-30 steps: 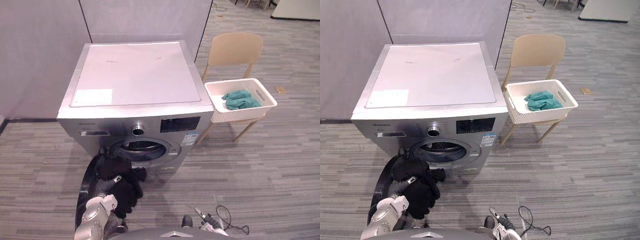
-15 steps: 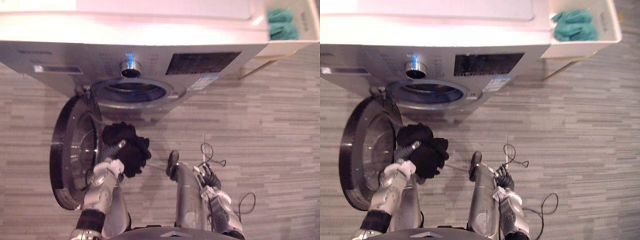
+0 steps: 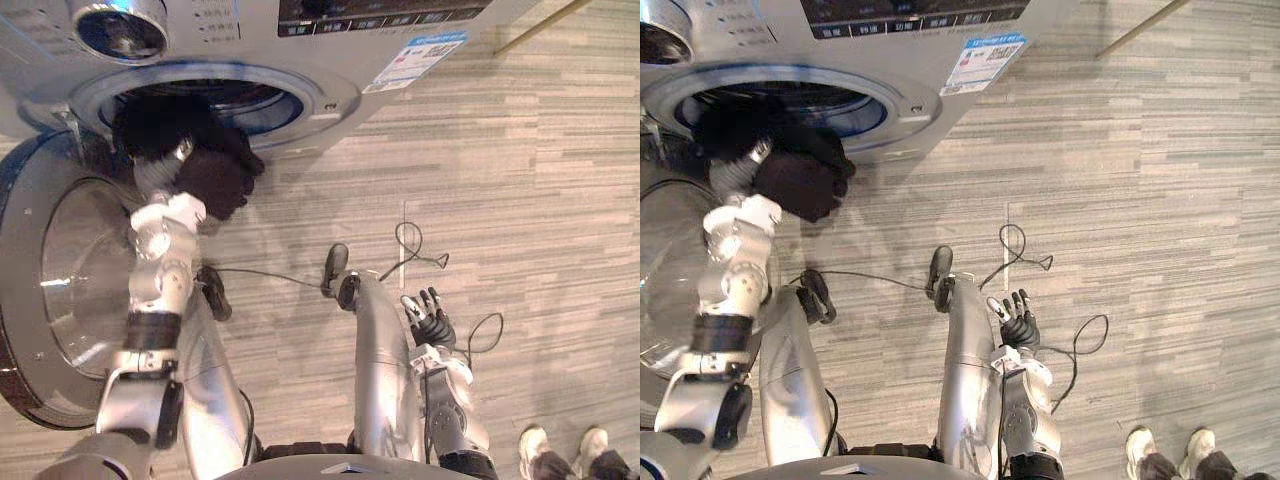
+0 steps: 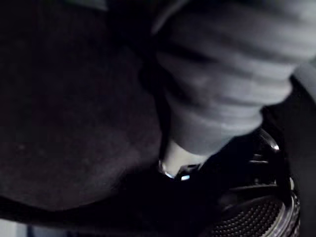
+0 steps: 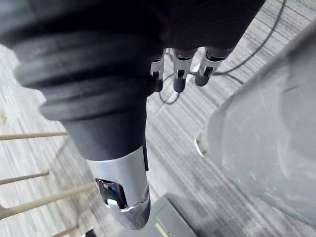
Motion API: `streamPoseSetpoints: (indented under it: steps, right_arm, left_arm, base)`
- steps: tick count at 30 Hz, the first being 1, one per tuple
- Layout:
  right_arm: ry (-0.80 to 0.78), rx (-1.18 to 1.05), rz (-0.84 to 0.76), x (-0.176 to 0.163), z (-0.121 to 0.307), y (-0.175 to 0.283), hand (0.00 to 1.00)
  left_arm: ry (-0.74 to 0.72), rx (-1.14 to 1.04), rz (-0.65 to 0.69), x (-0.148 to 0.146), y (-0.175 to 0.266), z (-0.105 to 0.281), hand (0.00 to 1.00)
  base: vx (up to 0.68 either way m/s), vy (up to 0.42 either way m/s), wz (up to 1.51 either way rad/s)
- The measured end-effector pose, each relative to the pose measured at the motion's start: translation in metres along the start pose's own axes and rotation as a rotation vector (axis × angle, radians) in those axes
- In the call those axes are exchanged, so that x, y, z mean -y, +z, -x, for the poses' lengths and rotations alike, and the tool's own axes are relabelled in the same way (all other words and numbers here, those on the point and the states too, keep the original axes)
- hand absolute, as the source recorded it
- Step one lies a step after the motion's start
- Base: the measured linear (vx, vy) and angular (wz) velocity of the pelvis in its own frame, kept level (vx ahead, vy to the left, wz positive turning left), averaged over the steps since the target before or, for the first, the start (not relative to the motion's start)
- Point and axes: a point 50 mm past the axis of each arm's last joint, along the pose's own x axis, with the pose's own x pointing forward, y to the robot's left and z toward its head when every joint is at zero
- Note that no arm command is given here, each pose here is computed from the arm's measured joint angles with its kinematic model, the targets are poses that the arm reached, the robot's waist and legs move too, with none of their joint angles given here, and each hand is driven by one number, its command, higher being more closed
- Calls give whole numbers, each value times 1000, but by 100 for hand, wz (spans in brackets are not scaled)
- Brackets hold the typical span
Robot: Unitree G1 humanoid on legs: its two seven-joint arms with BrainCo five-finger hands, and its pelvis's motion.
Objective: Pick up the laundry basket with both hands and put the clothes into the washing machine.
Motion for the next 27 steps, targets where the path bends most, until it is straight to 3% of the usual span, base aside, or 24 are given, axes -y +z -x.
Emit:
streamPoseSetpoints:
  steps: [5, 8, 10, 15, 19, 22, 27]
  right_arm:
    - [0, 8, -38, -1, 0, 0, 0]
    - [-3, 4, -48, 0, -1, -1, 0]
    - [-28, -23, -73, 4, -3, -8, 0]
    - [-69, -22, -167, 6, -3, -13, 0]
    - [-81, 61, -248, 4, -8, 4, 0]
    - [-101, 172, -339, 7, -7, 24, 0]
    - [-187, 316, -400, 35, 4, 49, 0]
  left_arm:
    - [-7, 33, 31, 18, 23, -39, 100]
    - [-17, 33, 183, 35, 46, -62, 100]
    - [-62, 94, 216, 58, 83, -82, 100]
    - [-161, 152, 257, 104, 124, -93, 100]
    - [-165, 161, 305, 114, 135, -95, 100]
    - [-120, 211, 455, 120, 153, -95, 100]
    - [-42, 282, 522, 118, 169, -93, 100]
  base:
    - [10, 9, -8]
    - [-21, 12, -26]
    - [-29, 51, -34]
    - [-9, 43, -11]
    - [-29, 42, -11]
    - [-29, 74, -16]
    - [-32, 78, -4]
